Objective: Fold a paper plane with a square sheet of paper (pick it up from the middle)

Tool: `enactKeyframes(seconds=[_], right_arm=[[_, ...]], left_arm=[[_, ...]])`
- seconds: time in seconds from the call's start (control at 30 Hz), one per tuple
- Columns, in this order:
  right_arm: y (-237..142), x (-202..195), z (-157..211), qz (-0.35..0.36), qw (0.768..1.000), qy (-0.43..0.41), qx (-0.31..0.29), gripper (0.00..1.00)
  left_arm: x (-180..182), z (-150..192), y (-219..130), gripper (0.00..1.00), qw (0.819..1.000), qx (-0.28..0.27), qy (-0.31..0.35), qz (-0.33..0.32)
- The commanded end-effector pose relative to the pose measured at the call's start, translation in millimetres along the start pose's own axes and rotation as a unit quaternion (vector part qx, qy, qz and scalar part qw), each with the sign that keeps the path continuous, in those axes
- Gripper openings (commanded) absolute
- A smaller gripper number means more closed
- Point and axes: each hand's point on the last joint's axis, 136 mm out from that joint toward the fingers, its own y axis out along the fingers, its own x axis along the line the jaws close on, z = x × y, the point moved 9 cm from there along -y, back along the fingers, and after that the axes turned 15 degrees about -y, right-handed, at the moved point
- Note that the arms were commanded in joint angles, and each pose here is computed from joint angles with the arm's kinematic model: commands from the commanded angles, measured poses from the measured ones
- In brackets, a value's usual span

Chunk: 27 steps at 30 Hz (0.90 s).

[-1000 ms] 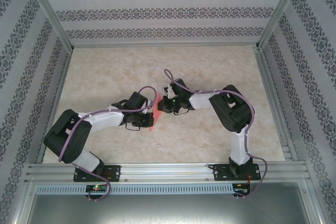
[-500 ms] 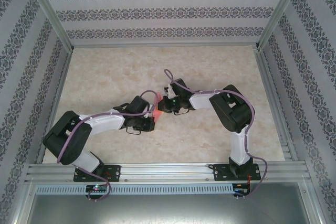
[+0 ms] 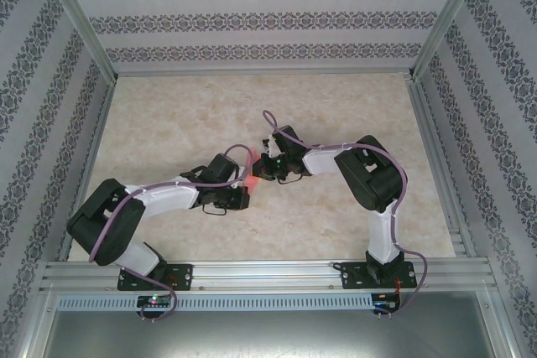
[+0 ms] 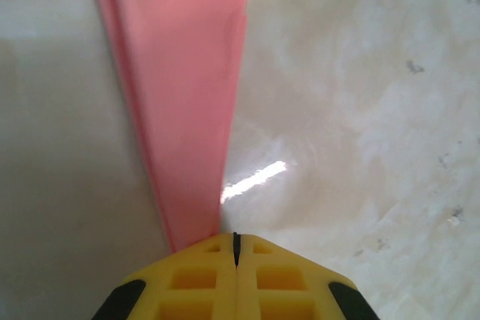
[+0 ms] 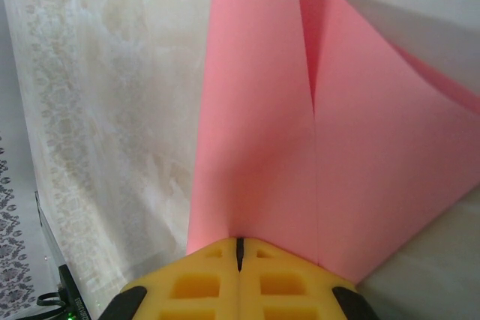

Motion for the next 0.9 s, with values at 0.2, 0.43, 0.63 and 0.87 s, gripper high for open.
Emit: enactKeyframes(seconds=[0.2, 0.43, 0.63, 0.87], right_arm=[[5.1, -52.7, 38.9, 0.125, 0.988, 0.06, 0.063, 0.0], [4.5, -52.8, 39.1, 0.128, 0.988, 0.06, 0.064, 0.0], [2.4, -51.6, 39.0, 0.125, 0.988, 0.06, 0.061, 0.0], [-8.1, -33.5, 26.5, 0.096, 0.994, 0.047, 0.034, 0.01]], left_arm=[[-8.9, -24.5, -21.3, 0.06, 0.999, -0.05, -0.006, 0.015], [7.5, -19.7, 2.9, 0.05, 1.0, -0.023, -0.016, -0.007], [22.7, -11.0, 19.2, 0.05, 0.999, 0.0, -0.024, -0.026], [45.1, -0.8, 39.3, 0.03, 0.997, 0.028, -0.016, -0.075]])
